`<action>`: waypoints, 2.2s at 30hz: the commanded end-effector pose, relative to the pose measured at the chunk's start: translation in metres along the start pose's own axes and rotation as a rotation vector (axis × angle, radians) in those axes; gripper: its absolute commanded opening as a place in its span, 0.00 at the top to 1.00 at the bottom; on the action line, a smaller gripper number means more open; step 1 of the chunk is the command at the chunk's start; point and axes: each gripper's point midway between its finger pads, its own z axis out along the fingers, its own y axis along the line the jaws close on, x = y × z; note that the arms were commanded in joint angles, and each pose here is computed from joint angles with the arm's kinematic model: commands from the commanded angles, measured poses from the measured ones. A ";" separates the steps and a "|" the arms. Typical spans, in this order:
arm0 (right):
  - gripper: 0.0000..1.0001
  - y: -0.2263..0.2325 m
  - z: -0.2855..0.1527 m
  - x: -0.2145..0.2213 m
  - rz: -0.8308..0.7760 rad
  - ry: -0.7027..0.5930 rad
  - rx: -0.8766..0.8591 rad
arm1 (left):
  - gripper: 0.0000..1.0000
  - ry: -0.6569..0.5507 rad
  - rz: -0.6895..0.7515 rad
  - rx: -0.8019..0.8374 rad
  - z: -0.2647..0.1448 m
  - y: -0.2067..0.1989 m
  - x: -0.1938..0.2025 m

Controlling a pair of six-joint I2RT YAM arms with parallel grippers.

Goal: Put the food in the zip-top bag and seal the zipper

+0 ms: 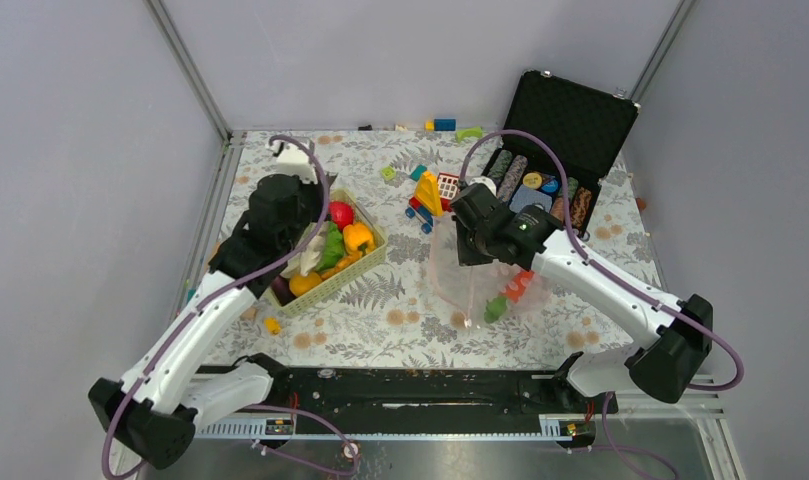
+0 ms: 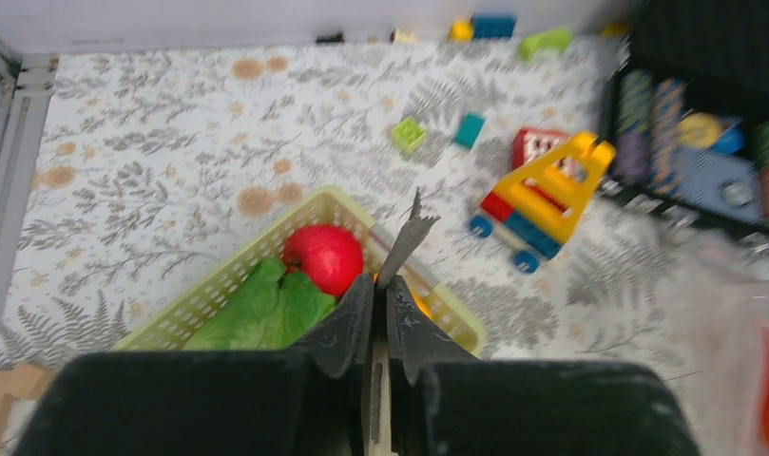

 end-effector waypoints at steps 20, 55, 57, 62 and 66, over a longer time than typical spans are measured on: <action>1.00 0.080 -0.053 -0.037 0.183 -0.050 -0.430 | 1.00 -0.626 -0.541 0.833 -0.158 -0.123 -0.157; 0.97 0.082 -0.072 -0.074 0.396 -0.239 -0.526 | 1.00 -0.545 -0.748 0.573 -0.102 -0.157 -0.064; 0.96 0.079 -0.072 -0.076 0.406 -0.246 -0.522 | 1.00 -0.534 -0.692 0.560 -0.103 -0.165 -0.054; 0.94 0.075 -0.074 -0.079 0.429 -0.258 -0.526 | 1.00 -0.523 -0.560 0.521 -0.105 -0.181 -0.029; 0.95 0.075 -0.076 -0.080 0.436 -0.257 -0.538 | 0.77 -0.545 -0.484 0.540 -0.109 -0.193 -0.023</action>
